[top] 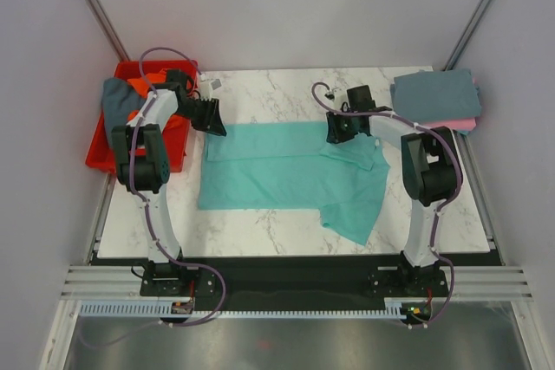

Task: Fold and stack the t-shirts
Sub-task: Fold the tshirt

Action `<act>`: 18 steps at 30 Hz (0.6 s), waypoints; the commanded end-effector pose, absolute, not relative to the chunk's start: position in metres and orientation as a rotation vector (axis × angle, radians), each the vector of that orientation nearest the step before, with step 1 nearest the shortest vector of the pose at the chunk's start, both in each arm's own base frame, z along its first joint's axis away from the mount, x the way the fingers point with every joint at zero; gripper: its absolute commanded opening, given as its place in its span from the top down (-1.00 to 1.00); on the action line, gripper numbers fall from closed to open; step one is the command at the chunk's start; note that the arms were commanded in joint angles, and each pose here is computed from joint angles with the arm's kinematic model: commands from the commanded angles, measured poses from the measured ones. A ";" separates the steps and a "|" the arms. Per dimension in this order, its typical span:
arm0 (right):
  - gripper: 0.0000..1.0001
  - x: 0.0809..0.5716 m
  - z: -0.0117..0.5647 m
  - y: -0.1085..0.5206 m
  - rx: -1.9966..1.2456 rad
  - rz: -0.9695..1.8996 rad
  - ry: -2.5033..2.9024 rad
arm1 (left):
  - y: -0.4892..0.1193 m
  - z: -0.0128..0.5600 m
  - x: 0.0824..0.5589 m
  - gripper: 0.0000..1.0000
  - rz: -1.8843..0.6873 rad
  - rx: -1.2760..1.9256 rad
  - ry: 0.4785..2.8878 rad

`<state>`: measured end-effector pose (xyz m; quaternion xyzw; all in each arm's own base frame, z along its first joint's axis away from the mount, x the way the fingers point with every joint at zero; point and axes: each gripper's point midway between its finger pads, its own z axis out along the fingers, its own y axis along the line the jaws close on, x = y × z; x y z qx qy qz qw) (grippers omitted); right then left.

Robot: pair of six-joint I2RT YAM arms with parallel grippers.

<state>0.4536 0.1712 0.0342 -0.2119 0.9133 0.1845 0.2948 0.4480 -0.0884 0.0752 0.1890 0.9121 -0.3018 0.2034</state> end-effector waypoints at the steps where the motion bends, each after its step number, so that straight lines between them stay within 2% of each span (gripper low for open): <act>1: 0.43 0.439 0.055 0.180 -0.571 0.522 2.394 | -0.098 0.092 0.447 0.20 -0.903 0.511 2.513; 10: 0.44 0.364 0.092 0.213 -0.632 0.583 2.361 | -0.097 0.093 0.455 0.20 -0.891 0.536 2.478; 13: 0.45 0.364 0.097 0.210 -0.624 0.568 2.347 | -0.098 0.096 0.456 0.19 -0.893 0.527 2.475; 18: 0.44 0.394 0.104 0.192 -0.581 0.457 2.316 | -0.097 0.098 0.461 0.10 -0.890 0.464 2.493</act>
